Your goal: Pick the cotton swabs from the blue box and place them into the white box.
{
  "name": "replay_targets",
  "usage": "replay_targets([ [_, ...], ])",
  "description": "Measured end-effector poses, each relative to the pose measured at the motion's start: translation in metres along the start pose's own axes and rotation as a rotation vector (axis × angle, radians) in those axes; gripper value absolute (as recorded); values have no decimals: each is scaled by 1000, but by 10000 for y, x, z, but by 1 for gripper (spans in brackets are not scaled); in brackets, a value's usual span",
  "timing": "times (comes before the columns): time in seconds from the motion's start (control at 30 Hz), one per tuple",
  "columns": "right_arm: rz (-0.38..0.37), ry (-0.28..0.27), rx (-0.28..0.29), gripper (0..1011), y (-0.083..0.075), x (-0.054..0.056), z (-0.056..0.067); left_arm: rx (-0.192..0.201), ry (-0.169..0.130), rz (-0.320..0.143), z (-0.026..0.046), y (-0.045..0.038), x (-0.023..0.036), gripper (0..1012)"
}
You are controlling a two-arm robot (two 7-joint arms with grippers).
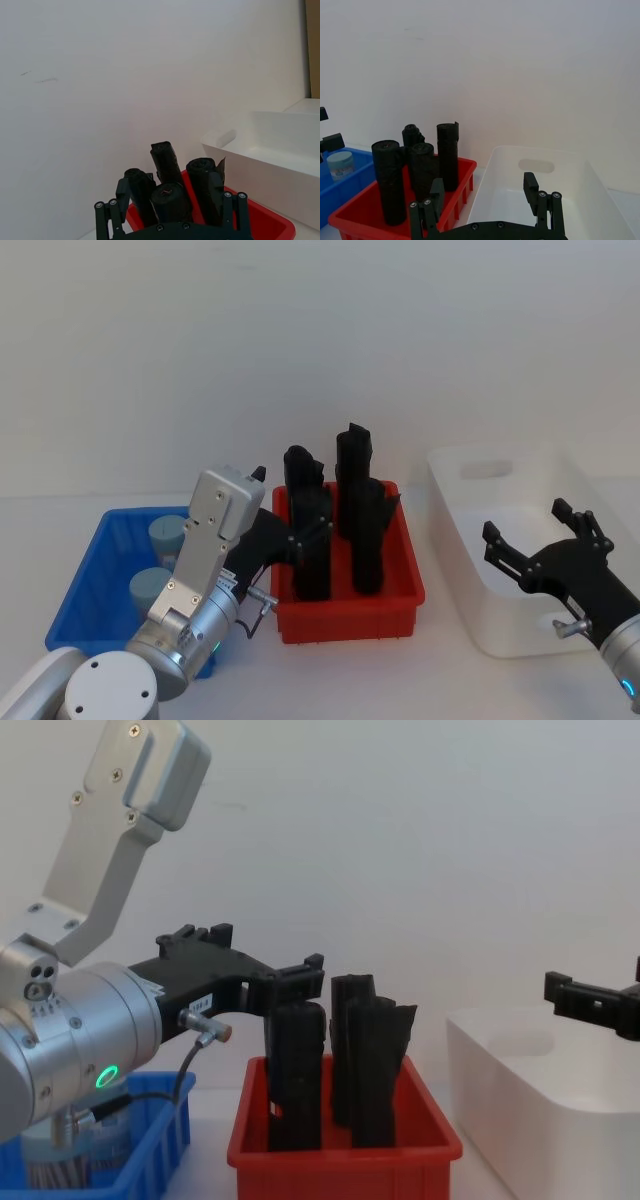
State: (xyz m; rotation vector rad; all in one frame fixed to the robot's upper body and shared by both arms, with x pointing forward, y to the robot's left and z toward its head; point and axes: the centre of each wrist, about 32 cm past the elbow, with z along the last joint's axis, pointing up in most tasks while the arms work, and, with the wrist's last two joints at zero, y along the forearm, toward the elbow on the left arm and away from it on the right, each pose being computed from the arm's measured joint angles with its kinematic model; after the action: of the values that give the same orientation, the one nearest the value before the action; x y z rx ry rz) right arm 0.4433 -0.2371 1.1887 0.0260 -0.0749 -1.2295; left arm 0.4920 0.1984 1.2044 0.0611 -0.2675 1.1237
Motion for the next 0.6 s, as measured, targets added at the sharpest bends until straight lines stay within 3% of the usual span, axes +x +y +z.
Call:
replay_targets([
  [0.6,0,0,0,1002,0,0,0,0,0,0,0,0,0,1000],
])
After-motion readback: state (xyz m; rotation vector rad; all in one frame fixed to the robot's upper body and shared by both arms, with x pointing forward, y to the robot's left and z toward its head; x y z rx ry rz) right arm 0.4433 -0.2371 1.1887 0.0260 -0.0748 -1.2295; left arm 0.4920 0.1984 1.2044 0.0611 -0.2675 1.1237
